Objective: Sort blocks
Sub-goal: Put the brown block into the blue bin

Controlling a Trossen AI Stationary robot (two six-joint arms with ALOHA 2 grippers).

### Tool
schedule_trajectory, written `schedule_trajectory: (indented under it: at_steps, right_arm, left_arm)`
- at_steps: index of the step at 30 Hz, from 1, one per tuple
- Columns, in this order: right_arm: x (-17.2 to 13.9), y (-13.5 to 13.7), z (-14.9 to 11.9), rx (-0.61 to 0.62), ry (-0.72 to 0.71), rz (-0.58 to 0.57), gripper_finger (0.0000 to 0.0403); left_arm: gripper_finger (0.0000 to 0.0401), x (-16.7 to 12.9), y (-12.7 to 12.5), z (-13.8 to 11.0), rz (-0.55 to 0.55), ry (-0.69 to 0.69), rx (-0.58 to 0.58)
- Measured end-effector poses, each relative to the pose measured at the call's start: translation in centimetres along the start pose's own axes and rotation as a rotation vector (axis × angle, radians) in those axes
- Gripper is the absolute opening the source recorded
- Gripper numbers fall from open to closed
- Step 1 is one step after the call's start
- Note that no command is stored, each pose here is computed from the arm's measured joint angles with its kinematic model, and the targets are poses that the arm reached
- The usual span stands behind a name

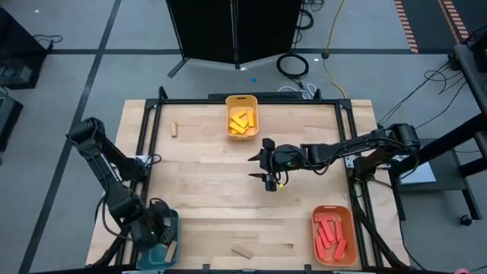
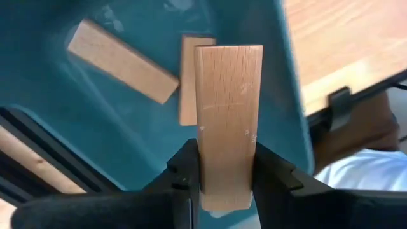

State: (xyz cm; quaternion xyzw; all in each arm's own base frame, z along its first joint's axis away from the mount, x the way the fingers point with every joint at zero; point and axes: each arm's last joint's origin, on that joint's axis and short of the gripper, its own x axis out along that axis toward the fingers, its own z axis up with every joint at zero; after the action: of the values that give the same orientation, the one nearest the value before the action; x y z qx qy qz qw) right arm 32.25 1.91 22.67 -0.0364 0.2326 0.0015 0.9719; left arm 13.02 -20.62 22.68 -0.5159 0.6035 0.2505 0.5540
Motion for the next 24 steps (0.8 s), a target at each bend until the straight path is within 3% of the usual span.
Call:
schedule_trajectory:
  at_steps: [4, 9, 13, 24]
  right_arm:
    - [0.0, 0.0, 0.02, 0.0, -0.002, 0.0, 0.0226]
    - [0.0, 0.0, 0.01, 0.003, -0.002, 0.0, 0.0226]
    - [0.0, 0.0, 0.01, 0.003, -0.001, 0.0, 0.0226]
    - [0.0, 0.0, 0.01, 0.003, -0.001, 0.0, 0.0226]
  left_arm:
    - [0.0094, 0.38, -0.1, 0.08, 0.012, -0.009, -0.01]
    - [0.0171, 0.39, -0.09, 0.08, 0.013, -0.01, -0.008]
    - [0.0207, 0.39, -0.11, 0.1, 0.013, -0.009, 0.009]
    - [0.0218, 0.39, -0.11, 0.09, 0.014, -0.007, 0.019]
